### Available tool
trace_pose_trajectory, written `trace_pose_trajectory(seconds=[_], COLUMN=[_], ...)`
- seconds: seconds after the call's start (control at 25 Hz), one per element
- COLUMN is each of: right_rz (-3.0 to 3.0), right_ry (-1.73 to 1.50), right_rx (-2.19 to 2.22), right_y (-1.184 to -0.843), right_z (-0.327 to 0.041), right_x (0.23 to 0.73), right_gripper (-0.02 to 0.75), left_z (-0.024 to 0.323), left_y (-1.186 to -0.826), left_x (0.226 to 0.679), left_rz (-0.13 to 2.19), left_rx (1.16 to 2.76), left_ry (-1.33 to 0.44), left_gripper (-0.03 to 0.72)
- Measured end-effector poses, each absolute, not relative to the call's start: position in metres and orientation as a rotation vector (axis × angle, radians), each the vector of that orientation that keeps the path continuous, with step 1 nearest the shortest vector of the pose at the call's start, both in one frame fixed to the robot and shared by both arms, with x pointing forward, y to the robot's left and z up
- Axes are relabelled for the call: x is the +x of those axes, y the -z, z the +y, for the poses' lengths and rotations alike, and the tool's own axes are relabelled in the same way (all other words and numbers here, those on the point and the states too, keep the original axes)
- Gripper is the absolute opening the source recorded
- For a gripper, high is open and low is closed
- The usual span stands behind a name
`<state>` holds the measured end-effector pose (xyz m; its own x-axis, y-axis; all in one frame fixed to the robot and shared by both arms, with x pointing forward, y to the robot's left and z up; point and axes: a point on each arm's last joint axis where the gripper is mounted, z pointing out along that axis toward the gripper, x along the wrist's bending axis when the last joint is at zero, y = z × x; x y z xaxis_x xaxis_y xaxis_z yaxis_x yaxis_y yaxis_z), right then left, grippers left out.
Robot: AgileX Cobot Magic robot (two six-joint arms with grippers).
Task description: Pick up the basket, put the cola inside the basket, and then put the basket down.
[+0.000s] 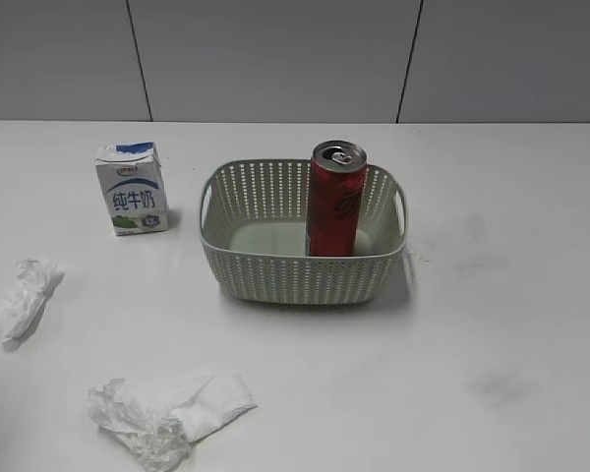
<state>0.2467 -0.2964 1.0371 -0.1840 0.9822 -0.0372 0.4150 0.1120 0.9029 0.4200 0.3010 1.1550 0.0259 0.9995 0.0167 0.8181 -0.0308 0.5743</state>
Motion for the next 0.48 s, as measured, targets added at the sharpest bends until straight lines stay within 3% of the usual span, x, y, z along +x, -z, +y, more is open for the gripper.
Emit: trace_pose_trajectory(seconds=[0.48], right_rz=[1.697], right_ry=[-1.038], right_rx=[1.375], right_y=[-1.037], right_z=[-0.296], right_x=[0.247], right_gripper=[0.591], left_z=[0.298], left_y=[-1.079], left_x=[0.295], left_rz=[1.715], left_rx=[1.781], left_ry=[-0.708], left_gripper=[0.589])
